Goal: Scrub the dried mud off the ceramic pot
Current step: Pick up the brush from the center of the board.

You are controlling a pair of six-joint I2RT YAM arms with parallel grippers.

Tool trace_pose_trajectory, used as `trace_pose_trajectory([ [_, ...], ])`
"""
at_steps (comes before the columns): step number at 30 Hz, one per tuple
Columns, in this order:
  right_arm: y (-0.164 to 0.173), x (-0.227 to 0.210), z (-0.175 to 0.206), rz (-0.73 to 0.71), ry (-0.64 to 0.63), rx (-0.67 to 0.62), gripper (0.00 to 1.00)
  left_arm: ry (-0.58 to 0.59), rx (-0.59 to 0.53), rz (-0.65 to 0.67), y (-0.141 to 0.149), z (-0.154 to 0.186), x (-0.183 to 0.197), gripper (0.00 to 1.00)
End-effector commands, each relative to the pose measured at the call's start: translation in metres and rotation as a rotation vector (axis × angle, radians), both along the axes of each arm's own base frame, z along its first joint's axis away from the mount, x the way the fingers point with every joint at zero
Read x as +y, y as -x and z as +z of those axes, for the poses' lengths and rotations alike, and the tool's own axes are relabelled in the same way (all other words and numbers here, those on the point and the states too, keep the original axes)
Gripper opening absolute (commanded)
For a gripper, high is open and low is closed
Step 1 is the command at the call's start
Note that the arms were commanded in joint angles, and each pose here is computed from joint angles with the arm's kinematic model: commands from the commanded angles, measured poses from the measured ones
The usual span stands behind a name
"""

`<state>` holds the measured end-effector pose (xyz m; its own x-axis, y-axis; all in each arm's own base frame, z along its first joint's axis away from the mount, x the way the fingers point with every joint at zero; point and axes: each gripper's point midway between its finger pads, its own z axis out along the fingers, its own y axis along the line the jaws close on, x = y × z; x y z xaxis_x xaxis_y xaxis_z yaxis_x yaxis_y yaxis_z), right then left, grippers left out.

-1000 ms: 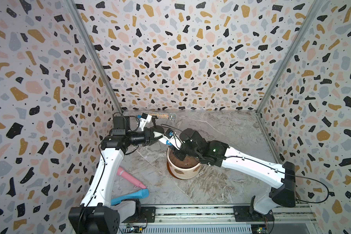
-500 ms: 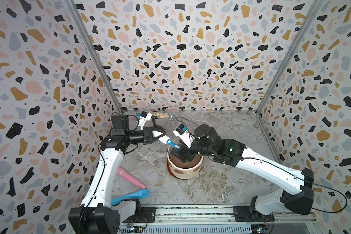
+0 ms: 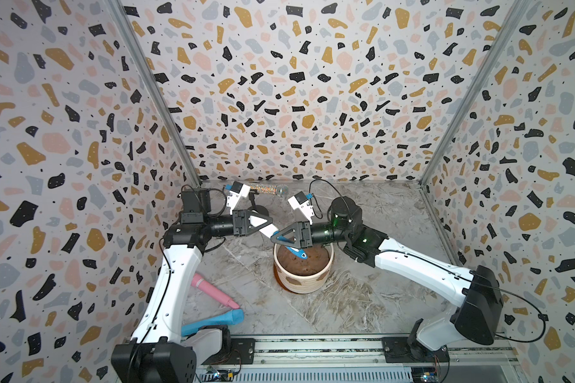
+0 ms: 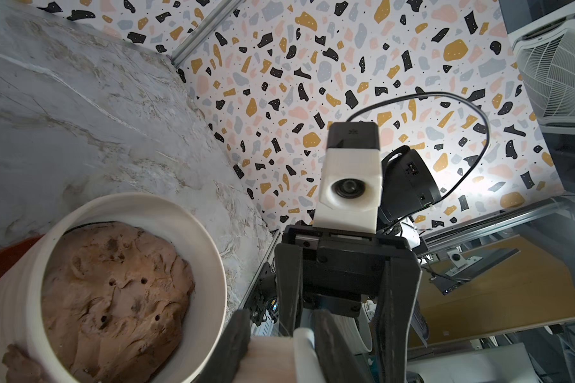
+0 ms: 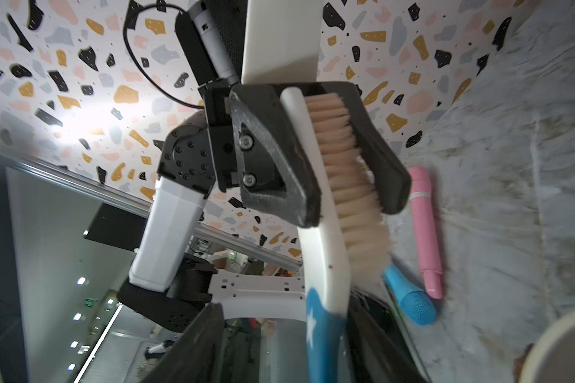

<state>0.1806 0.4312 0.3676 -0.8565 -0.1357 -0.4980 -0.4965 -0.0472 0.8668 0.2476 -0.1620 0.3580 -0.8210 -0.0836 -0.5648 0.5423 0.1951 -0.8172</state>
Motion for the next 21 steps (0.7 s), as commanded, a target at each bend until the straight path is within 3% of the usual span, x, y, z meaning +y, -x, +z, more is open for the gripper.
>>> trace_pose_trajectory([
  [1,0.015,-0.01,0.049,0.054,-0.135,-0.023,0.4,0.014,-0.07,-0.033,0.011,0.013,-0.002,0.15],
  [5,0.013,-0.01,0.042,0.041,-0.1,-0.03,0.02,0.019,-0.074,-0.041,0.014,0.013,-0.002,0.16],
  [6,0.013,-0.01,0.038,0.038,-0.084,-0.033,0.0,0.021,-0.076,-0.044,0.015,0.014,-0.002,0.2],
  [8,0.014,-0.011,0.029,0.039,-0.047,-0.044,0.0,0.022,-0.079,-0.044,0.015,0.015,-0.002,0.56],
  [13,0.025,-0.029,-0.016,0.057,0.162,-0.108,0.0,0.013,-0.09,-0.026,0.012,0.014,0.0,0.85],
  [16,0.041,-0.053,-0.041,0.09,0.282,-0.207,0.0,0.006,-0.089,0.003,0.005,0.009,0.006,0.92],
  [21,0.059,-0.1,-0.082,0.083,0.52,-0.458,0.0,0.005,-0.117,0.039,0.002,0.004,0.019,0.93],
])
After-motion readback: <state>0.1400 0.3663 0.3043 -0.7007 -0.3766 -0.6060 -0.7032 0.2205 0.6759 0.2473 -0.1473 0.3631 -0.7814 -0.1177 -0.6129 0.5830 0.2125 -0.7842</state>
